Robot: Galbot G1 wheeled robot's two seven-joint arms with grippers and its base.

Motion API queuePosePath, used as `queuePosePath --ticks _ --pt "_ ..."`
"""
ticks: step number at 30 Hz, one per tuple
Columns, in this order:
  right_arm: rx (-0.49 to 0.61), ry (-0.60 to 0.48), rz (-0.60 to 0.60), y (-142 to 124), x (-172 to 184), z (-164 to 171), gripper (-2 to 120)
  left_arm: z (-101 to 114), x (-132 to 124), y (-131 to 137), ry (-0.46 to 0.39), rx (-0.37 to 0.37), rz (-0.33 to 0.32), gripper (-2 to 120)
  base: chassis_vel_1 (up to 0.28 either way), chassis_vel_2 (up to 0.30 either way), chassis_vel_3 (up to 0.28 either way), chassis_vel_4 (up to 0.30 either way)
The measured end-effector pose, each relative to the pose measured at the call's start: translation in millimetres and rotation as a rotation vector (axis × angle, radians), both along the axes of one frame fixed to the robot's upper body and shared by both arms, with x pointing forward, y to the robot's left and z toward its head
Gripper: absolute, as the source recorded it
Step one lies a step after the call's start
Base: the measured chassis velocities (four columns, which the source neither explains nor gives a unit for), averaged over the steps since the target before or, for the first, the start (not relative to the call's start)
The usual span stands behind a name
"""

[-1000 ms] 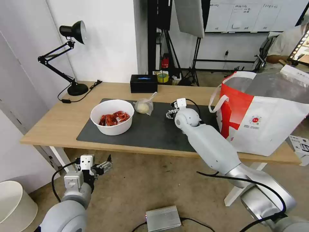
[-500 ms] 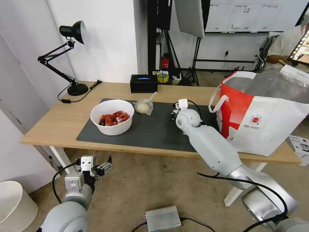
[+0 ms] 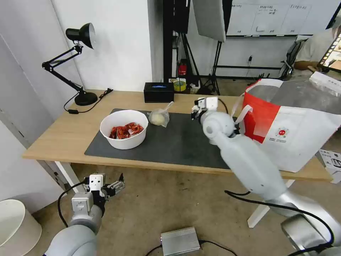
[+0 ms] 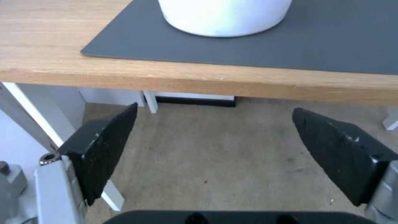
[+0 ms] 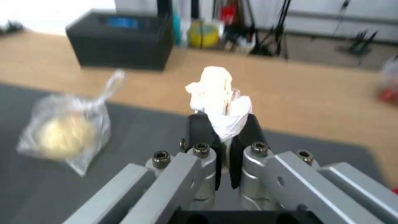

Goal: Pick up the trash from the table and place it into the takeout bag.

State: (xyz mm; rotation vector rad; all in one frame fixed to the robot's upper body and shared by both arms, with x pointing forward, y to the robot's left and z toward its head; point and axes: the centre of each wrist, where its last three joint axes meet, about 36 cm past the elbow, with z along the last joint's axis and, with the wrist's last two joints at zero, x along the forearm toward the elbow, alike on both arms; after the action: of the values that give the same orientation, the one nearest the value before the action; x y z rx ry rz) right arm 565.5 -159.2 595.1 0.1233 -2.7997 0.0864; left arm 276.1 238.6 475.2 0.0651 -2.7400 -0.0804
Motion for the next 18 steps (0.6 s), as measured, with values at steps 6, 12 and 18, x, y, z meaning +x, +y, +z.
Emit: queuePosePath --ticks 6,12,18 --pt "0.019 -0.099 -0.015 -29 -37 38 3 -1 -2 -1 0.001 0.003 0.002 100 0.000 0.000 0.000 0.000" --pt "-0.005 -0.198 -0.048 -73 -80 81 3 -2 -4 -4 0.002 0.003 -0.003 100 0.000 0.000 0.000 0.000" --pt "-0.036 -0.234 -0.095 -103 -109 104 3 -2 -5 -6 0.001 0.002 -0.011 100 0.000 0.000 0.000 0.000"
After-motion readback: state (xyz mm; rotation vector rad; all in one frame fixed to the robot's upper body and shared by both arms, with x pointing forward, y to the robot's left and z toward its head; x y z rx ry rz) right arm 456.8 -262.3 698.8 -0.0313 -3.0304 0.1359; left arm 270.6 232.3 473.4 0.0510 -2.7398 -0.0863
